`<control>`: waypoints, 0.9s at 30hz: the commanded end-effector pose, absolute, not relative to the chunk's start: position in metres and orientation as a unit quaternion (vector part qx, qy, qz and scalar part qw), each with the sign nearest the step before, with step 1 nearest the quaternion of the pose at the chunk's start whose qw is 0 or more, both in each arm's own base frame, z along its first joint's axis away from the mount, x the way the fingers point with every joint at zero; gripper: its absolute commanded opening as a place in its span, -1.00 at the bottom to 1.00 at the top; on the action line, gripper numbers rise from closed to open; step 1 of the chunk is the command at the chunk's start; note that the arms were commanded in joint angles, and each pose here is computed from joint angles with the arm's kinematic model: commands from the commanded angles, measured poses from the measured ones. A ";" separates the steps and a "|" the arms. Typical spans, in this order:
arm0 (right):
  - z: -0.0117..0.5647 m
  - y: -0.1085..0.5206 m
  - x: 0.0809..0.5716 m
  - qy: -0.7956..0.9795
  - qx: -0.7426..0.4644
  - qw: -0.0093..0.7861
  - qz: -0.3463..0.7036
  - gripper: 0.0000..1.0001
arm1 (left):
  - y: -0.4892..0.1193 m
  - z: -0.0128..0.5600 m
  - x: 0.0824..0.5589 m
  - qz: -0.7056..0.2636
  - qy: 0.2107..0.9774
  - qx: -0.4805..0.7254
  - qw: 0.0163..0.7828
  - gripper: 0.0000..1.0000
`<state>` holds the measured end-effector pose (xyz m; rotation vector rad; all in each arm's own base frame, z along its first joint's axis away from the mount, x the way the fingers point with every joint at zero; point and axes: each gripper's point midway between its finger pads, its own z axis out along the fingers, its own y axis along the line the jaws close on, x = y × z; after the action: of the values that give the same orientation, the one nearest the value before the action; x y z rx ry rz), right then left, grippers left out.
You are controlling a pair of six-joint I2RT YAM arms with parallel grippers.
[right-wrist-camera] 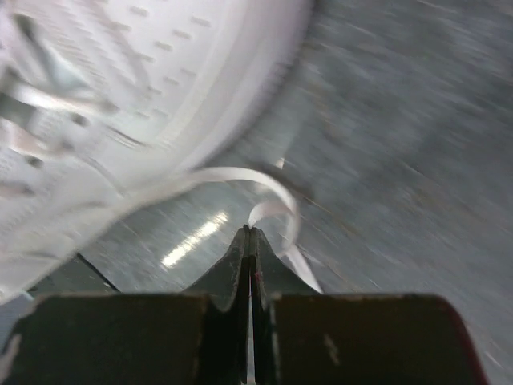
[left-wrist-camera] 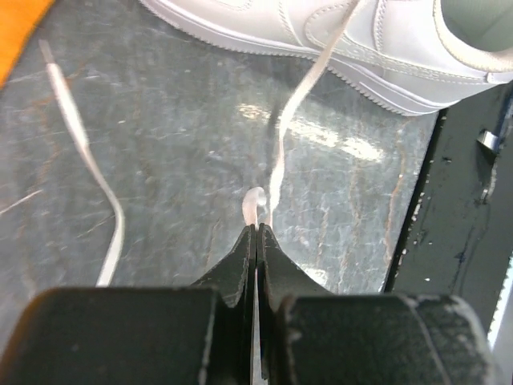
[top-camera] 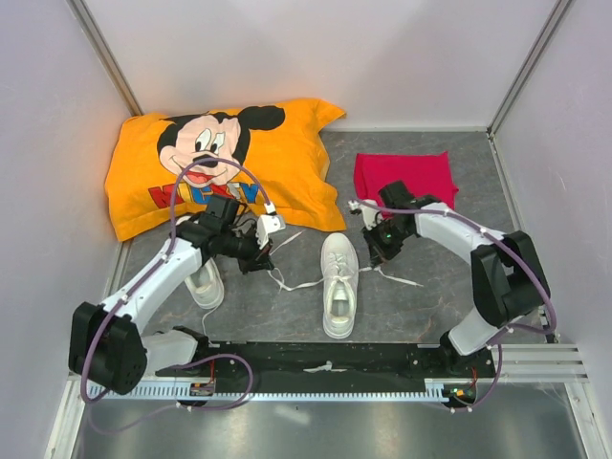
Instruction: Tie the shoes
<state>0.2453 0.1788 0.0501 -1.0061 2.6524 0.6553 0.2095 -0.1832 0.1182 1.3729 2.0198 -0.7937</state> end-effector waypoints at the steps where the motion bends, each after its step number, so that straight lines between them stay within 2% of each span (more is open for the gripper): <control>1: 0.087 0.113 0.273 0.902 -0.376 0.153 0.148 -1.00 | -0.167 0.148 0.221 -0.245 0.754 0.516 0.324 -0.97; 5: 0.077 0.058 0.251 0.886 -0.444 0.107 0.085 -1.00 | -0.137 0.139 0.224 -0.201 0.777 0.508 0.314 -0.97; 13: 0.068 0.006 0.220 0.870 -0.486 0.080 0.003 -1.00 | -0.100 0.122 0.213 -0.120 0.779 0.547 0.281 -0.97; 19: 0.059 0.003 0.214 0.880 -0.469 0.076 0.011 -1.00 | -0.083 0.099 0.208 -0.096 0.790 0.553 0.247 -0.97; 27: 0.038 0.025 0.207 0.887 -0.453 0.060 0.066 -1.00 | -0.096 0.082 0.200 -0.136 0.785 0.562 0.221 -0.97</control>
<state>0.2054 0.0156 0.0445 -1.3761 2.6820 0.1470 0.1983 -0.0900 0.0865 1.4805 2.2135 -0.3504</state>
